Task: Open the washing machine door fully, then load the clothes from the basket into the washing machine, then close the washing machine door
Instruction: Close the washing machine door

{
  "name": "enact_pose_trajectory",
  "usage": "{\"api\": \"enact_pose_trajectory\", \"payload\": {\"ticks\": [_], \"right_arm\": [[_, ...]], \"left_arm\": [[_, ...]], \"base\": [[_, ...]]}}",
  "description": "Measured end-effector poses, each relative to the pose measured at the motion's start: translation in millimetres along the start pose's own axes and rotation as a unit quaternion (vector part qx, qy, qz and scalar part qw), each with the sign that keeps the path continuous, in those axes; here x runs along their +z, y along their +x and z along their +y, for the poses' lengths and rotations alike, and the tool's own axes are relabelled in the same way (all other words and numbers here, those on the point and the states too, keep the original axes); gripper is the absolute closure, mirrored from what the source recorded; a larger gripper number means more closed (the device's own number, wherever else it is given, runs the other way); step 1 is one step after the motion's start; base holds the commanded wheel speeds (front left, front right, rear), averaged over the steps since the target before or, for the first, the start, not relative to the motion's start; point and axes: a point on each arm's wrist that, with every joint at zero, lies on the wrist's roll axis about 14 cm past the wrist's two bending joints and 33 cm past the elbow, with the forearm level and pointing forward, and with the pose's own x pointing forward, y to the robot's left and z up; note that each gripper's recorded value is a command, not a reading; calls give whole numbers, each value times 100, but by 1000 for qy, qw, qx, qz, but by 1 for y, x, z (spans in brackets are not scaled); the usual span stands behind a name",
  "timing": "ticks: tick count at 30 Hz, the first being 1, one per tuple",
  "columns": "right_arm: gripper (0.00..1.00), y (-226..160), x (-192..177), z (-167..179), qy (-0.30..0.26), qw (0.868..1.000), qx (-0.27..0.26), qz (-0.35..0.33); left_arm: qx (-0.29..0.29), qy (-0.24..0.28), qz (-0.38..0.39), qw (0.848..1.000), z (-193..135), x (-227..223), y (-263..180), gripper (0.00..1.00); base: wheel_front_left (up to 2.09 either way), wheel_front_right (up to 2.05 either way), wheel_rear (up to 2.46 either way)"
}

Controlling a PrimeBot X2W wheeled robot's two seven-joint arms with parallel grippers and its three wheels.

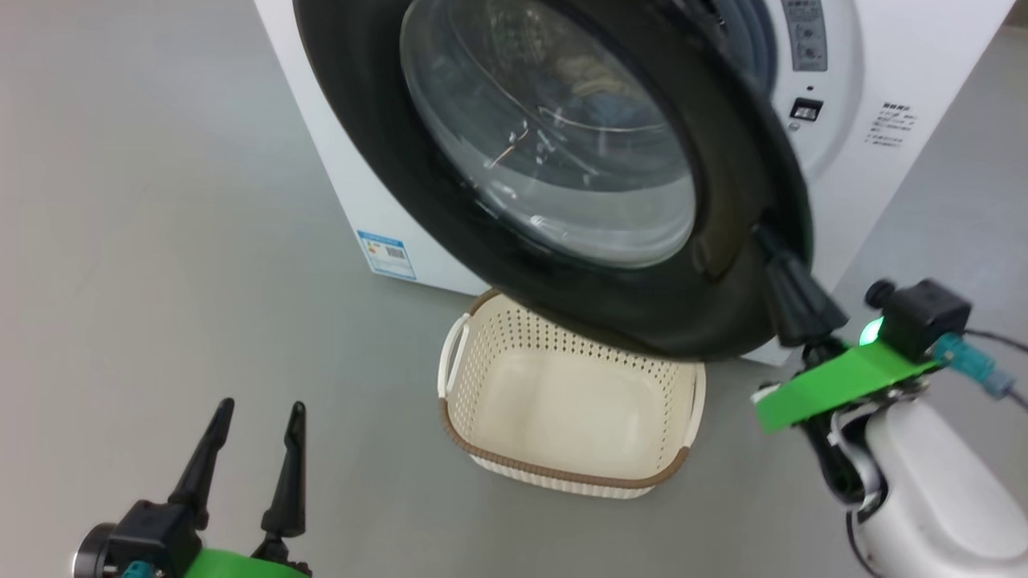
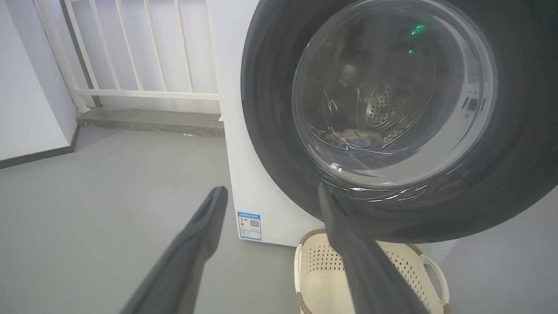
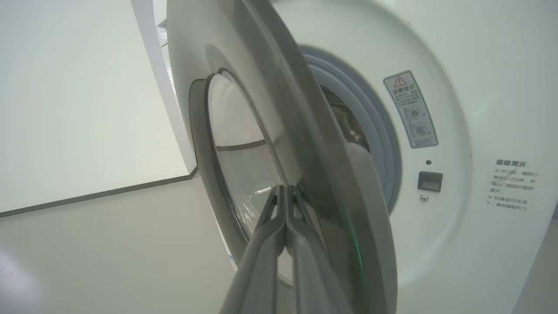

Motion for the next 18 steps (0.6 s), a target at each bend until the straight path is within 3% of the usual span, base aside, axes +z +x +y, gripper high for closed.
{"api": "enact_pose_trajectory", "payload": {"ticks": [18], "right_arm": [[100, 59, 8, -63, -7, 999, -39, -36]], "left_arm": [[-1, 1, 5, 1000, -10, -5, 32, 0]], "base": [[0, 0, 0]]}}
